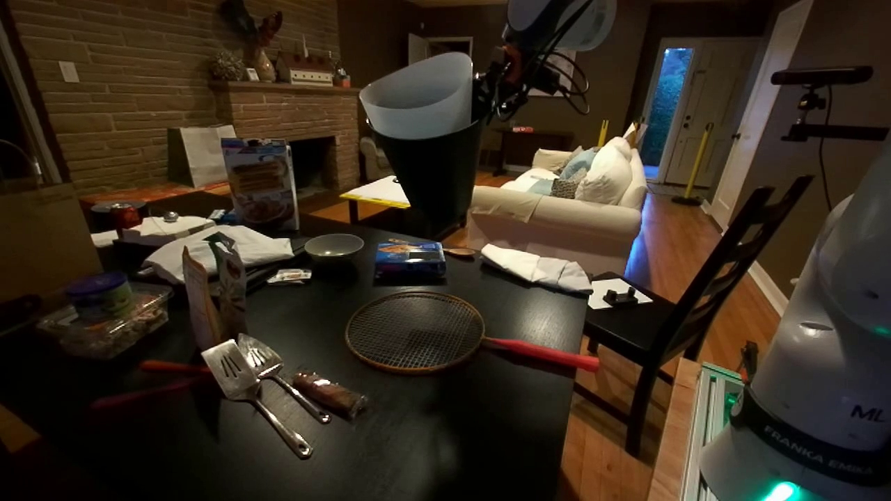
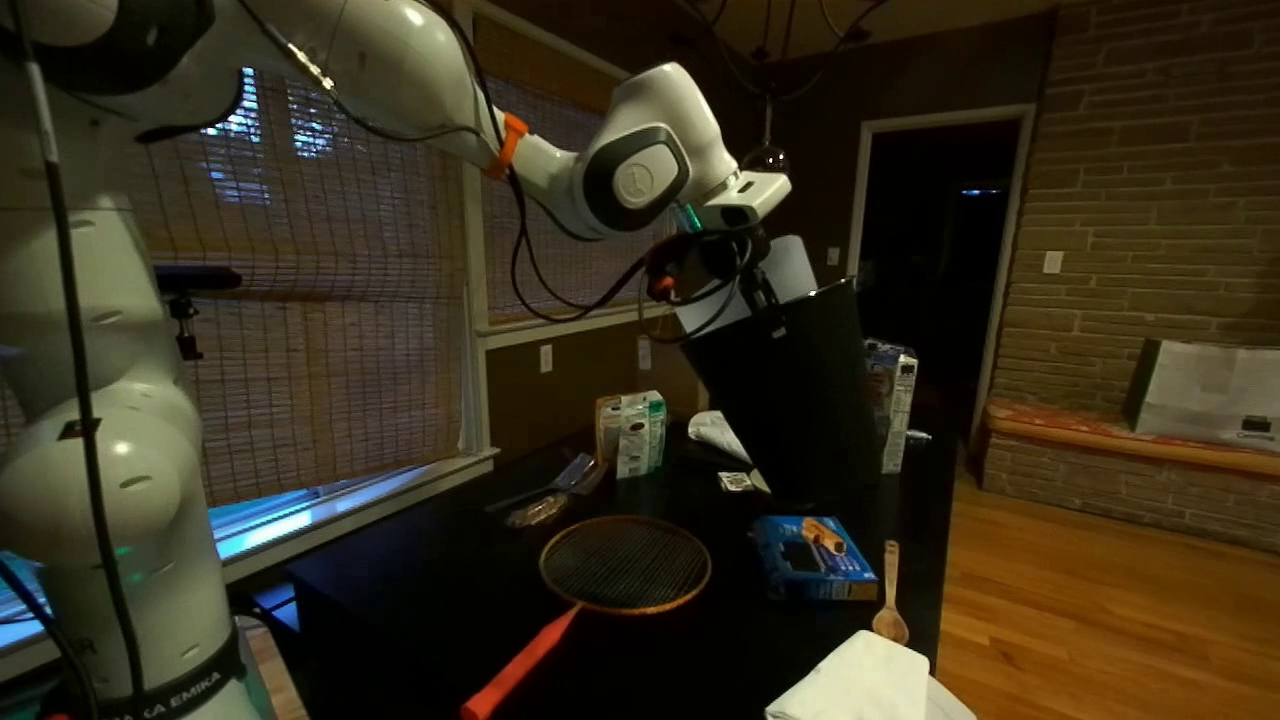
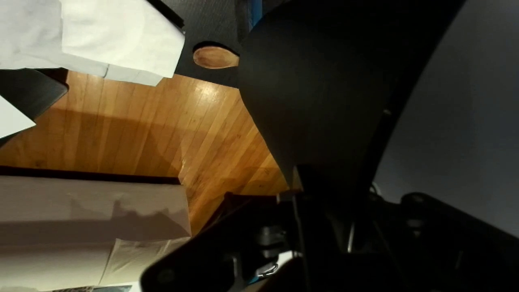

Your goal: Move the black bucket to the right

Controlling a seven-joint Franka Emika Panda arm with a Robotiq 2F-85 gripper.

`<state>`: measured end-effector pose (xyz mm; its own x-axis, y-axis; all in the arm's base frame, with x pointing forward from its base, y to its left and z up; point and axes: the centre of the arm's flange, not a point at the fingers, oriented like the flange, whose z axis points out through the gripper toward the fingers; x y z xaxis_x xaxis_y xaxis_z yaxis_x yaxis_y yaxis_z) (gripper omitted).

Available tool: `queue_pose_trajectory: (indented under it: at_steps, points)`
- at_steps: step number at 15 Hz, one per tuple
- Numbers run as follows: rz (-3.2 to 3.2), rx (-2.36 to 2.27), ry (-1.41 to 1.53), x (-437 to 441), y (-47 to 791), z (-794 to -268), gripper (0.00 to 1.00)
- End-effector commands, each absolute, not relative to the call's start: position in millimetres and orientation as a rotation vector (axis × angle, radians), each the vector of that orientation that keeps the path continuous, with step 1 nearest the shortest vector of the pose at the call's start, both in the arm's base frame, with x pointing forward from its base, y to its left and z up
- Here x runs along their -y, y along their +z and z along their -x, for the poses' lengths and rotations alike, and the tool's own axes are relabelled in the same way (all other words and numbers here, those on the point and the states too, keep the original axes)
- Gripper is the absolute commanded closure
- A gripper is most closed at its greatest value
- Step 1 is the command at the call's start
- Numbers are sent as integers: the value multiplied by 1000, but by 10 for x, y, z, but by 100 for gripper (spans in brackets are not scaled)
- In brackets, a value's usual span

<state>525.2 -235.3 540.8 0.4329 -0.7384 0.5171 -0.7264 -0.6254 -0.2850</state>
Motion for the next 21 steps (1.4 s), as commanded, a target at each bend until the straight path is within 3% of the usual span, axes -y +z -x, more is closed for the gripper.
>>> queue_pose_trajectory:
  at_steps: [1,12,21]
  points:
    - [2629,-1382,-927,2385,5340,-5188,98]
    - [2363,-1836,-814,2799,5123,-4443,98]
    - [2416,-1814,-652,2424,4443,-4423,98]
